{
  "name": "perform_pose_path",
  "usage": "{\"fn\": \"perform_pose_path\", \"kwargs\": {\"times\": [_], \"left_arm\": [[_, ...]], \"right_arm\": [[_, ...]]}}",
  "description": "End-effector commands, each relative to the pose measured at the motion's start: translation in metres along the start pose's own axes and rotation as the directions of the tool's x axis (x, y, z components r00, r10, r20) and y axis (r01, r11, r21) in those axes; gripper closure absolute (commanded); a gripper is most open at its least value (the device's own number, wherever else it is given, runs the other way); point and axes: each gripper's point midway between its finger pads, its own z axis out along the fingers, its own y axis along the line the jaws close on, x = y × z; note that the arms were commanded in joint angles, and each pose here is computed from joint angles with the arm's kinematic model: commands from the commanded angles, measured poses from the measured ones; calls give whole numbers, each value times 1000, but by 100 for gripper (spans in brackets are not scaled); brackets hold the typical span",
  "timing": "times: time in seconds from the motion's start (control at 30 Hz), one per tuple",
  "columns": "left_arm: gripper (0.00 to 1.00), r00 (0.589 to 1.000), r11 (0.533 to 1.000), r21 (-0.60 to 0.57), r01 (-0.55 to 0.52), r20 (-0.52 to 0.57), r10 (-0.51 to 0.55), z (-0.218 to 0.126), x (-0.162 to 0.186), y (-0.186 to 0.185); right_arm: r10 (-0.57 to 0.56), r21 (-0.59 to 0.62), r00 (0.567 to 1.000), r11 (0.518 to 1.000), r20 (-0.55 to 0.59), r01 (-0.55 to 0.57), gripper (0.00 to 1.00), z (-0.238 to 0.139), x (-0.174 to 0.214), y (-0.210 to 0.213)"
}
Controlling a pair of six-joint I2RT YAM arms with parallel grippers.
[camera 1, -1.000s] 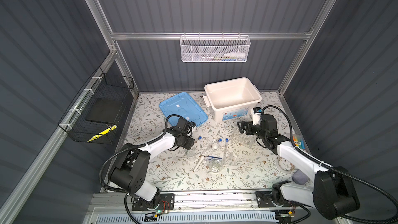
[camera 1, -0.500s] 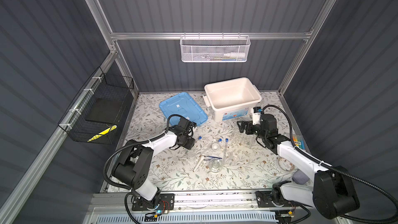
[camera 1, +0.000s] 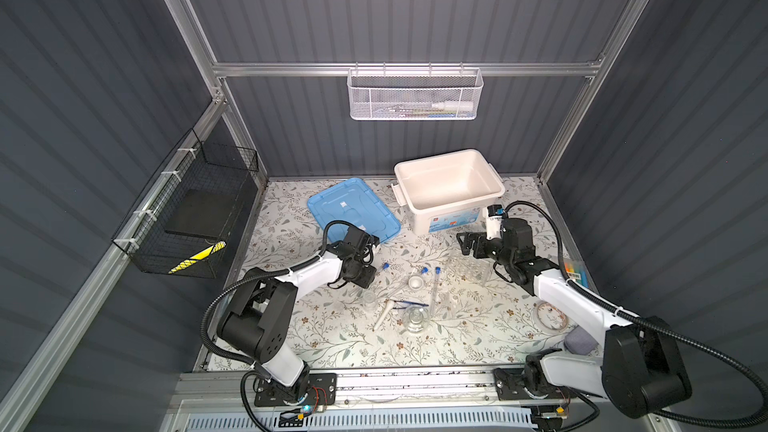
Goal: Organize the chemistry lab equipment
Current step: 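Lower the left gripper around a blue-capped test tube and close on it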
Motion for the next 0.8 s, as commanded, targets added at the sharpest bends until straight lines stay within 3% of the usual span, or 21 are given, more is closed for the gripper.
{"fn": "perform_pose_path", "kwargs": {"times": [0.0, 0.77], "left_arm": [[57, 999, 1000, -16, -14, -33, 13, 0, 0, 0], [63, 997, 993, -117, 20, -67, -28, 10, 2, 16]], "right_arm": [[-14, -1, 1000, 1000, 7, 14, 1, 0, -8, 3], [-4, 7, 1000, 1000, -18, 5, 1, 0, -9, 3]]}}
